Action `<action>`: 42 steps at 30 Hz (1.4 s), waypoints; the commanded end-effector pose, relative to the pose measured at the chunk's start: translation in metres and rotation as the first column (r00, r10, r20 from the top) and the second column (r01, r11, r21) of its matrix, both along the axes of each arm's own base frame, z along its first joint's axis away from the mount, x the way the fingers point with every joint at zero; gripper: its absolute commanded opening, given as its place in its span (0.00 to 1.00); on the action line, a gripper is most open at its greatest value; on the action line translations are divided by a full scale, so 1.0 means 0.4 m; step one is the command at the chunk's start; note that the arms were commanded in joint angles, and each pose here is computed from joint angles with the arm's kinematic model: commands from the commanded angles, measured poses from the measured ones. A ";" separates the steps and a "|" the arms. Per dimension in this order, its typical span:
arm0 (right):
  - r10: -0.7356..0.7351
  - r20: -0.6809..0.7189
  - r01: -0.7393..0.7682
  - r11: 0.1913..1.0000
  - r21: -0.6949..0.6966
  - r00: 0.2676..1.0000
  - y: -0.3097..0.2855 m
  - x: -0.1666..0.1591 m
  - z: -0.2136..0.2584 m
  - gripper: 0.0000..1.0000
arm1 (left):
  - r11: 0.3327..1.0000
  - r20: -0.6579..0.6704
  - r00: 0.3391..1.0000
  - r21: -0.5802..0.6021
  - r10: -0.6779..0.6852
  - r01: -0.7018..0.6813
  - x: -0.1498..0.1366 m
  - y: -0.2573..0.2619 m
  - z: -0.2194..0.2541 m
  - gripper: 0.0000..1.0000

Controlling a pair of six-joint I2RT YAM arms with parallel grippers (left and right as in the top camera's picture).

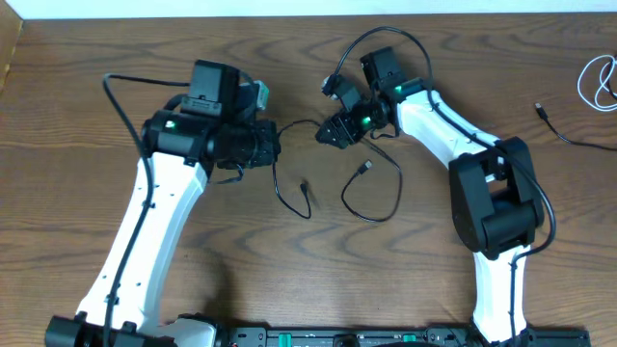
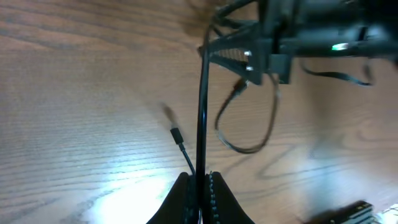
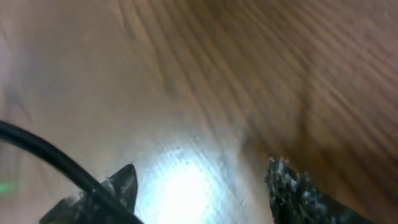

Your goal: Untangle cables

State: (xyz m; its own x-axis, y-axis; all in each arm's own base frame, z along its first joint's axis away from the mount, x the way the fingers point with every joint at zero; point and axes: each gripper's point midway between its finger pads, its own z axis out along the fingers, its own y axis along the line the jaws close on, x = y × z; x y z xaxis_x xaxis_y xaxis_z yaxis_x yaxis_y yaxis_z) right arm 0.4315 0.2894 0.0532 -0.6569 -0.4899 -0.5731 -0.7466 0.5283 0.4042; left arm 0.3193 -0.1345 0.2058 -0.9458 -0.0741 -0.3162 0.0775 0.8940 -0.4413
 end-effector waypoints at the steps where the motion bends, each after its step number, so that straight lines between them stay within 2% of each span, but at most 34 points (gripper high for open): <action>1: -0.059 -0.024 0.060 0.998 0.033 0.998 0.007 0.018 0.017 0.01 | 0.998 0.039 0.999 -0.057 -0.014 0.017 -0.008 -0.004 0.046 0.07; 3: -0.156 -0.077 0.161 0.985 0.061 0.985 -0.006 0.040 0.051 0.01 | 0.998 0.045 0.999 -0.057 -0.013 0.016 -0.005 -0.003 0.047 0.08; 6: -0.197 -0.064 0.202 0.976 0.085 0.978 -0.030 0.055 0.115 0.01 | 0.998 0.060 0.998 -0.060 -0.013 0.017 0.002 -0.005 0.051 0.09; 10: -0.245 0.008 0.242 0.963 0.122 0.970 -0.080 0.067 0.246 0.01 | 0.998 0.078 0.997 -0.063 -0.013 0.018 0.012 -0.007 0.057 0.34; 13: -0.424 0.109 0.414 0.904 0.106 0.899 -0.182 0.092 0.391 0.01 | 0.998 0.082 0.997 -0.064 -0.013 0.018 0.014 -0.007 0.058 0.49; 18: -0.598 0.239 0.578 0.801 0.157 0.765 -0.331 0.092 0.575 0.01 | 0.998 0.082 0.997 -0.064 -0.013 0.018 0.014 -0.007 0.058 0.53; 23: -0.752 0.363 0.731 0.644 0.225 0.551 -0.567 0.059 0.745 0.01 | 0.998 0.082 0.997 -0.064 -0.013 0.018 0.013 -0.007 0.058 0.54; 26: -0.822 0.389 0.809 0.529 0.256 0.415 -0.727 0.024 0.803 0.01 | 0.998 0.082 0.997 -0.064 -0.013 0.018 0.013 -0.007 0.058 0.54; 27: -0.852 0.393 0.842 0.467 0.272 0.346 -0.803 0.006 0.824 0.01 | 0.998 0.082 0.997 -0.064 -0.013 0.018 0.013 -0.007 0.058 0.54; 28: -0.861 0.391 0.851 0.447 0.277 0.325 -0.825 0.001 0.828 0.01 | 0.998 0.082 0.997 -0.064 -0.013 0.018 0.013 -0.007 0.058 0.54; 30: -0.923 0.344 0.902 0.287 0.323 0.171 -0.964 -0.032 0.851 0.01 | 0.998 0.082 0.997 -0.064 -0.013 0.018 0.014 -0.007 0.058 0.54; 31: -0.934 0.331 0.910 0.248 0.332 0.134 -0.998 -0.041 0.854 0.01 | 0.998 0.083 0.996 -0.064 -0.013 0.018 0.014 -0.007 0.058 0.54; 32: -0.954 0.297 0.926 0.142 0.351 0.034 -1.086 -0.067 0.858 0.01 | 0.998 0.082 0.997 -0.064 -0.013 0.018 0.013 -0.007 0.058 0.54; 33: -0.960 0.278 0.930 0.069 0.362 -0.037 -1.149 -0.089 0.861 0.01 | 0.998 0.082 0.997 -0.064 -0.013 0.018 0.013 -0.007 0.058 0.54; 34: -0.959 0.277 0.930 0.049 0.365 -0.058 -1.171 -0.096 0.862 0.01 | 0.998 0.082 0.997 -0.064 -0.013 0.018 0.013 -0.007 0.058 0.54; 35: -0.950 0.285 0.927 -0.009 0.376 -0.125 -1.235 -0.118 0.868 0.01 | 0.998 0.082 0.997 -0.064 -0.013 0.018 0.013 -0.007 0.058 0.54; 37: -0.933 0.301 0.920 -0.073 0.384 -0.200 -1.298 -0.139 0.872 0.01 | 0.998 0.082 0.997 -0.064 -0.013 0.018 0.013 -0.007 0.058 0.54; 40: -0.849 0.354 0.887 -0.247 0.390 -0.393 -1.446 -0.185 0.868 0.01 | 0.998 0.088 0.996 -0.065 -0.013 0.019 0.016 -0.008 0.059 0.54; 42: -0.790 0.382 0.861 -0.337 0.381 -0.479 -1.512 -0.205 0.853 0.01 | 0.998 0.093 0.996 -0.066 -0.013 0.020 0.019 -0.009 0.061 0.54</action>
